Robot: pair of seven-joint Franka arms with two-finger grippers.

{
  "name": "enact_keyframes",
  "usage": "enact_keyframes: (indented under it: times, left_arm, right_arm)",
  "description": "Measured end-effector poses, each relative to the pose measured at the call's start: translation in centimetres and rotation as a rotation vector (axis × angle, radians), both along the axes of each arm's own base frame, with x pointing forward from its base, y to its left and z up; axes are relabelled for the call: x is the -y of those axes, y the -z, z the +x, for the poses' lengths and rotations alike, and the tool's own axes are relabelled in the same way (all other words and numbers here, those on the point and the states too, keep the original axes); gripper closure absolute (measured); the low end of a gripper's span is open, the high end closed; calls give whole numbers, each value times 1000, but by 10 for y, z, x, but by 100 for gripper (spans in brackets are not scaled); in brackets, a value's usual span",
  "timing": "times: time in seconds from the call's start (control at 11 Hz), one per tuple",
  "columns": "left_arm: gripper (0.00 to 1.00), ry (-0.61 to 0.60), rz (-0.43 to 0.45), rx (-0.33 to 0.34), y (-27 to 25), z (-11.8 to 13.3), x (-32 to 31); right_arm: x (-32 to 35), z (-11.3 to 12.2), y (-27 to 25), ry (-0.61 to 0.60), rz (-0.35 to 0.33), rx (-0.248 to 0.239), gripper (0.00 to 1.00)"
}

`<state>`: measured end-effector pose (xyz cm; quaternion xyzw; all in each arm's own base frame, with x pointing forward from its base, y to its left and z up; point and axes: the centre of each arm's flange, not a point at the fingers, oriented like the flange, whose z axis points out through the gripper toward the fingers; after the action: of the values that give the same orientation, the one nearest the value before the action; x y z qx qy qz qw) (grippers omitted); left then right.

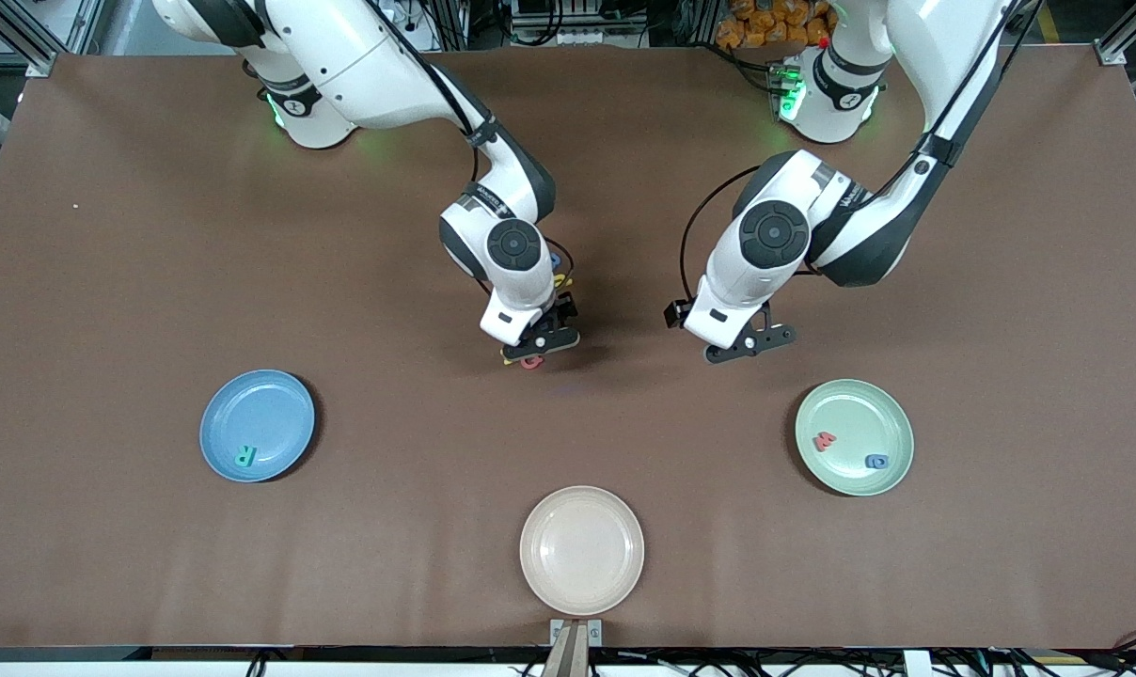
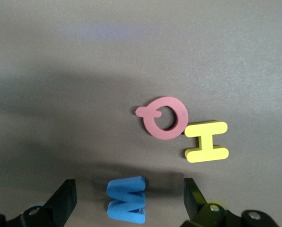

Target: Sort uppercase to blue plate, lowercase to green plate

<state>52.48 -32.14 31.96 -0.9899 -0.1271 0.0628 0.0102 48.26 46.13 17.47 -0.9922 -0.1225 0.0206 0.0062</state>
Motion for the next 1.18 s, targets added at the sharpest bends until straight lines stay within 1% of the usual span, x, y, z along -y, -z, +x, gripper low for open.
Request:
enact_keyframes:
  times: [0.27, 0.63, 0.72, 0.82, 0.91, 1.0, 1.09, 1.18]
  left_arm:
    - [0, -2, 0, 0, 0, 0, -1]
    - [0, -4, 1, -1, 1, 1, -3]
    - [0, -5, 2, -2, 1, 1, -3]
    - [1, -5, 3, -4, 2, 0, -4]
    - [2, -5, 4, -6, 3, 0, -4]
    - [6, -4, 5, -7, 4, -1, -4]
    - [11, -4, 4, -7, 4, -1, -4]
    - [19, -3, 3, -6, 5, -2, -3]
  right_arm:
    - [-8, -8, 0, 30, -3, -2, 0]
    - [-8, -8, 0, 36, -4, -2, 1]
    - [-8, -8, 0, 36, -4, -2, 9]
    - [-8, -8, 0, 37, -4, -1, 27]
    - [-8, -6, -2, 38, -2, 2, 42]
    - [-8, -5, -4, 37, -3, 6, 54]
    - [-7, -4, -5, 36, -5, 8, 65]
    - [-7, -4, -5, 35, -5, 9, 64]
